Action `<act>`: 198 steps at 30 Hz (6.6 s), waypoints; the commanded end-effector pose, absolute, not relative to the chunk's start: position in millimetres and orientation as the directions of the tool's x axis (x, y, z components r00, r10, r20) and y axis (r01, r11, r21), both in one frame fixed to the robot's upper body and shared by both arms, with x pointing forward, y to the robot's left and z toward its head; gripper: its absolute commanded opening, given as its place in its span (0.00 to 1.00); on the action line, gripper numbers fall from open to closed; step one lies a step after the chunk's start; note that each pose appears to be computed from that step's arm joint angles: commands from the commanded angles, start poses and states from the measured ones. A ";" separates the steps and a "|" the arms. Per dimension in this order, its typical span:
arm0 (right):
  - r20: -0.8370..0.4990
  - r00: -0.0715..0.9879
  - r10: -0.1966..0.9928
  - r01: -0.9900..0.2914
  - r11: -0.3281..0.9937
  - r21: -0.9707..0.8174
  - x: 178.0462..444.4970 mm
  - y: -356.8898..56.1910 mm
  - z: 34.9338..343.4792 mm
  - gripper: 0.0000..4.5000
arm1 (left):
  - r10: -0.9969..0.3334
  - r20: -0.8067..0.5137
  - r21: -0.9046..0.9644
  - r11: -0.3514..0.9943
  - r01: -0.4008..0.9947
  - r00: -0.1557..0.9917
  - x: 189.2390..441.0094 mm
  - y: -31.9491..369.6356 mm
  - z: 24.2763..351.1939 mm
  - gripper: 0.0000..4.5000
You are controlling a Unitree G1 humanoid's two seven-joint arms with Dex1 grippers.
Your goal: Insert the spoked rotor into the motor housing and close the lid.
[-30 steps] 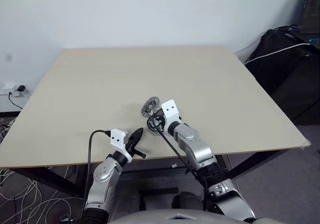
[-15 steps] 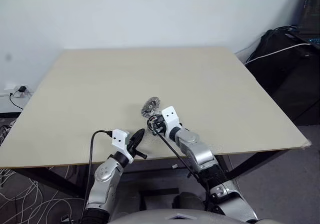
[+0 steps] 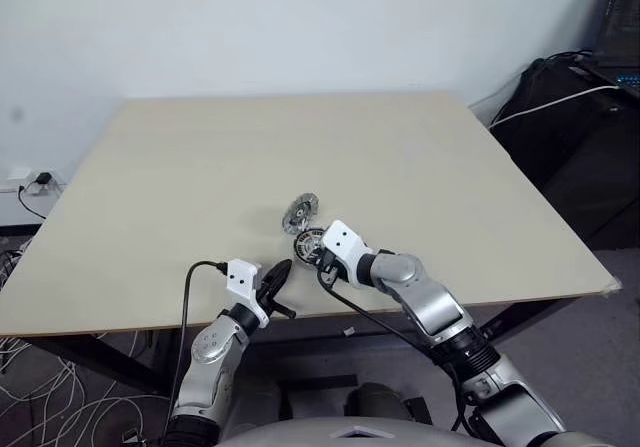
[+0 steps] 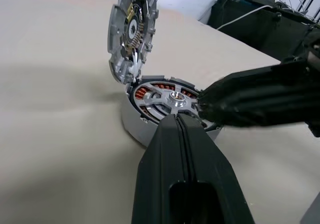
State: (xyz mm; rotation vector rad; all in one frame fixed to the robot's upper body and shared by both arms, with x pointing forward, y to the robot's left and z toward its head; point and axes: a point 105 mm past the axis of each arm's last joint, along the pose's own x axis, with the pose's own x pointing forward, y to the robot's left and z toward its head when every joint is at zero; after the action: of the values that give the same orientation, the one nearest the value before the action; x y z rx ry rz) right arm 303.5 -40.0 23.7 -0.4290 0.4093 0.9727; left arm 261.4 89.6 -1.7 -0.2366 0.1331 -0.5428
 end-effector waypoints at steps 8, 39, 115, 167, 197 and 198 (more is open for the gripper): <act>-0.547 0.449 0.707 -0.892 0.312 -0.328 316.6 -36.4 50.0 0.70 | -0.534 -0.033 -0.248 0.824 0.510 0.845 265.7 85.1 8.4 0.00; -0.782 0.220 0.582 -0.971 0.055 -0.233 326.7 -34.6 24.1 0.66 | -0.532 -0.048 -0.273 0.821 0.501 0.846 263.3 82.5 0.5 0.00; -0.624 0.555 0.549 -0.295 0.832 0.470 319.6 -7.1 50.3 0.07 | -0.544 -0.070 -0.317 0.807 0.498 0.836 262.7 75.4 2.3 0.00; -0.843 0.251 0.476 -0.898 -0.210 -0.386 296.3 -96.4 38.2 0.56 | -0.544 -0.080 -0.317 0.809 0.496 0.836 263.9 78.0 1.2 0.00; -0.875 0.188 0.446 -0.929 -0.208 -0.305 300.8 -94.5 25.6 0.02 | -0.536 -0.073 -0.321 0.811 0.489 0.841 262.7 76.8 4.8 0.00; -0.872 0.189 0.451 -0.931 -0.200 -0.306 300.4 -93.9 25.9 0.02 | -0.536 -0.072 -0.321 0.811 0.490 0.841 262.6 76.5 5.3 0.00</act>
State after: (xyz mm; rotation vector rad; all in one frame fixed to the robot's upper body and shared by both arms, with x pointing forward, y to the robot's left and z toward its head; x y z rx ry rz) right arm 296.8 -94.8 20.3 -1.1852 0.5762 1.4020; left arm 258.1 79.0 -11.3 -0.2924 0.2231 -0.5422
